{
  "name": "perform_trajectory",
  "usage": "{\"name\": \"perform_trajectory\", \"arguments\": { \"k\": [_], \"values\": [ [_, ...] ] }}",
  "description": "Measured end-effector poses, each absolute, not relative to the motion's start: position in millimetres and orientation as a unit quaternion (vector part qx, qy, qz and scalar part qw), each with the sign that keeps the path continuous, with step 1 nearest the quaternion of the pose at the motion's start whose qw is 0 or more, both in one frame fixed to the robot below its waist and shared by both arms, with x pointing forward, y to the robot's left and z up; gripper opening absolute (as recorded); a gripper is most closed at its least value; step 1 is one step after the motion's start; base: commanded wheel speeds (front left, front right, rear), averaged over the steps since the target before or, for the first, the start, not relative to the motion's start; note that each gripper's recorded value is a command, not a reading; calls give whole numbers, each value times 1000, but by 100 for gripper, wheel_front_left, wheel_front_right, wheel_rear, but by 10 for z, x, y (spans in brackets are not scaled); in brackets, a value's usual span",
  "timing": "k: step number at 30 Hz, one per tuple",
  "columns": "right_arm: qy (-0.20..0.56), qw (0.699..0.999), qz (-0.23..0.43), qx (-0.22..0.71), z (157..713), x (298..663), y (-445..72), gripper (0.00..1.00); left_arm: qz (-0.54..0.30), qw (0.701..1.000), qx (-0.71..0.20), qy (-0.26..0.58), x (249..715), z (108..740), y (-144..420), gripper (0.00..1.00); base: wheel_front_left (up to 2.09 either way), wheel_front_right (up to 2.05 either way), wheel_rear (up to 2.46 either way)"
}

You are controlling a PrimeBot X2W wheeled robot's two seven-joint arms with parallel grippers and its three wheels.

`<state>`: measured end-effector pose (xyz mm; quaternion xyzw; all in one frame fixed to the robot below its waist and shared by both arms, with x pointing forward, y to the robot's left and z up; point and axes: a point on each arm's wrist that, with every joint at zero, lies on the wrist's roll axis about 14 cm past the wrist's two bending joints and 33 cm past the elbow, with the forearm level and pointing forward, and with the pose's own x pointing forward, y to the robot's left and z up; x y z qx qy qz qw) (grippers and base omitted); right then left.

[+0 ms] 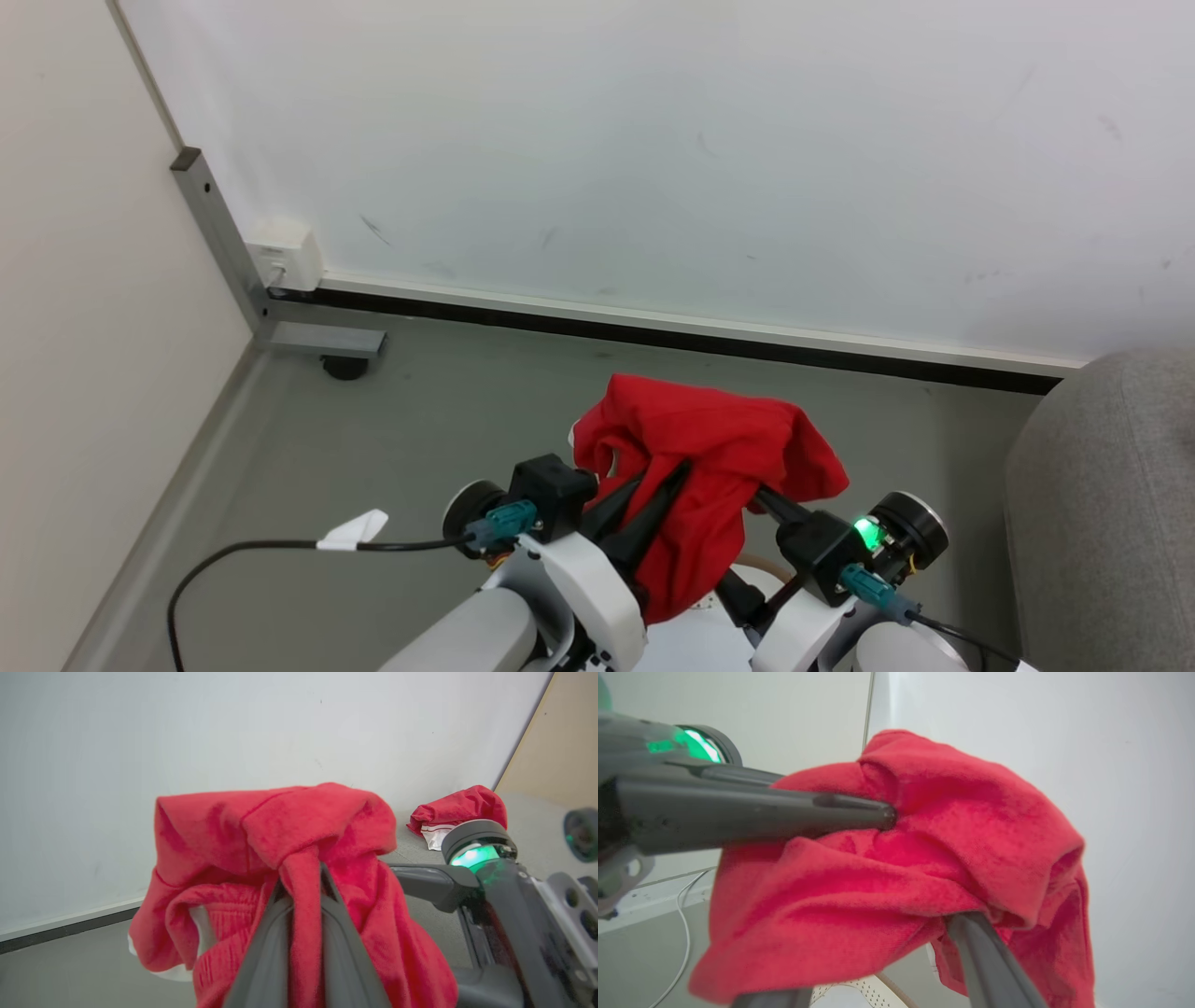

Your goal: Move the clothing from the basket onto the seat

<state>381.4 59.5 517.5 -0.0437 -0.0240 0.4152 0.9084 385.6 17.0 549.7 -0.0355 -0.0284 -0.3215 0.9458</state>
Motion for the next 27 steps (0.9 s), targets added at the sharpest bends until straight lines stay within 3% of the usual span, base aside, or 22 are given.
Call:
{"name": "perform_trajectory", "arguments": {
  "k": [1, 2, 19, 21, 27],
  "values": [
    [-25, 907, 417, -42, 5188, 3806, 616, 34, -321, 946, -35, -28, 3852, 5492, 173, 0, 0, 0, 0],
    [-26, 906, 420, -40, 5198, 3795, 637, 0, -321, 946, -35, -27, 3851, 5489, 178, 0, 0, 0, 0],
    [-18, 920, 390, 38, 5289, 3852, 524, 0, -318, 946, -44, -35, 3935, 5542, 167, 3, 0, 0, 0],
    [-22, 922, 385, 44, 5325, 3861, 498, 0, -316, 946, -51, -41, 3951, 5596, 158, 100, 0, 0, 0],
    [-32, 933, 356, 50, 5376, 3929, 283, 0, -322, 943, -56, -54, 3971, 5680, 104, 100, 0, 0, 0]
  ]
}}
